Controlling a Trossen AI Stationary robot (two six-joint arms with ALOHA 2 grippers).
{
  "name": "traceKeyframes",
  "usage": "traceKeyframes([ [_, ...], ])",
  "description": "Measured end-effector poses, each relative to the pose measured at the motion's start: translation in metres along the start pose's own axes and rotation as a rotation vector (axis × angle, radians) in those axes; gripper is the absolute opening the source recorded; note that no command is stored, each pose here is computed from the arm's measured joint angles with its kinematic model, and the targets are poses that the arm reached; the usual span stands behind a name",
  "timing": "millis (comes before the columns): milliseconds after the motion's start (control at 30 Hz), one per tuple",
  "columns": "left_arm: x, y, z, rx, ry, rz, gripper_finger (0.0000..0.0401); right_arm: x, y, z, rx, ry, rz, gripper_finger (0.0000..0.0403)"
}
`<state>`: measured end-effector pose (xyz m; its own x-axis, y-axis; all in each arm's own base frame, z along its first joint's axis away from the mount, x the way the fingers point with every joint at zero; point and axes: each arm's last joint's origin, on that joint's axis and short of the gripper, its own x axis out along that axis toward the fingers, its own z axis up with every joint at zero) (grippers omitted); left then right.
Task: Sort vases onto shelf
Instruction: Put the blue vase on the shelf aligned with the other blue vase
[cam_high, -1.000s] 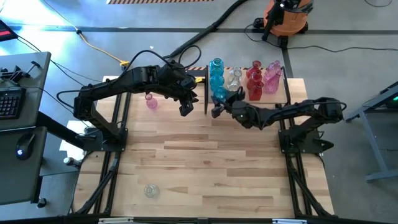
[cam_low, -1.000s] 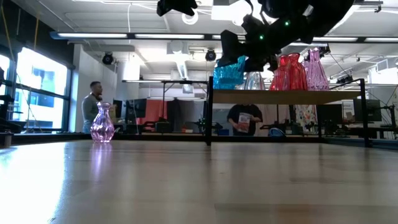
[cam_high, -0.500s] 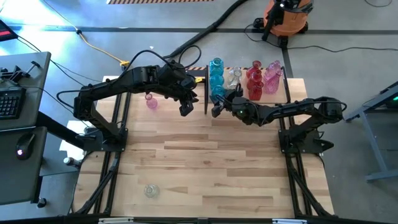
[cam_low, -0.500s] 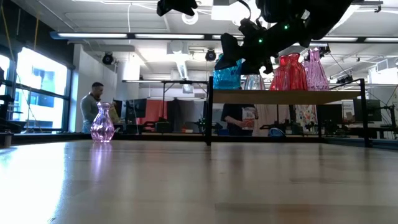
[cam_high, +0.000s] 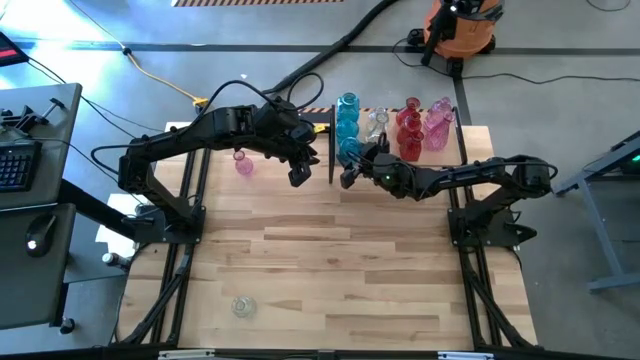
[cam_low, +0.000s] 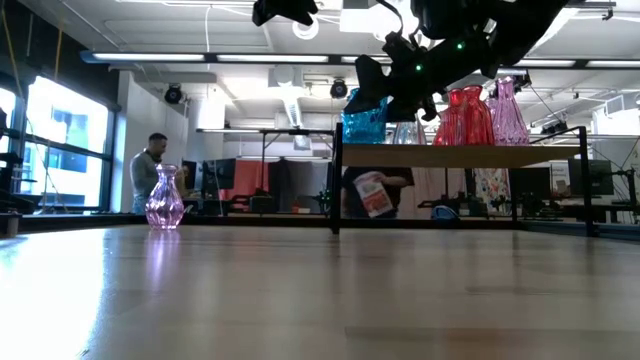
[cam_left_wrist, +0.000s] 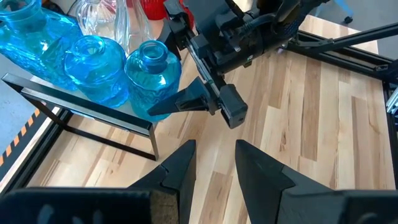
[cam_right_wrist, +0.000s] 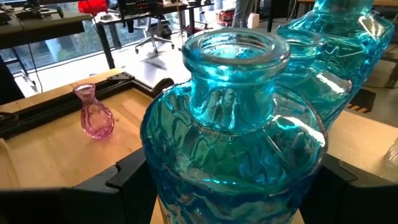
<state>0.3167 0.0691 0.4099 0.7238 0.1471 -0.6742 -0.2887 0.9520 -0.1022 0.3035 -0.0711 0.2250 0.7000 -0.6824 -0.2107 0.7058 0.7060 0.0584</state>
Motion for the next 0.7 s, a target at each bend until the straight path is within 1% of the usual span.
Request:
traceKeyframes([
  [200,0.0000,0.0000,0.0001,0.000,-0.001,0.000,0.0104,0.0001,-0.0002,0.0000,0.004,0.000,-0.001,0.0272],
  [500,0.0000,0.0000,0.0003,0.000,-0.004,0.000,0.0104,0.0007,-0.0013,-0.0004,0.008,0.004,-0.006,0.0286],
  [700,0.0000,0.0000,0.0003,0.000,-0.003,0.000,0.0104,0.0027,-0.0049,-0.0015,0.041,0.021,-0.012,0.0287],
])
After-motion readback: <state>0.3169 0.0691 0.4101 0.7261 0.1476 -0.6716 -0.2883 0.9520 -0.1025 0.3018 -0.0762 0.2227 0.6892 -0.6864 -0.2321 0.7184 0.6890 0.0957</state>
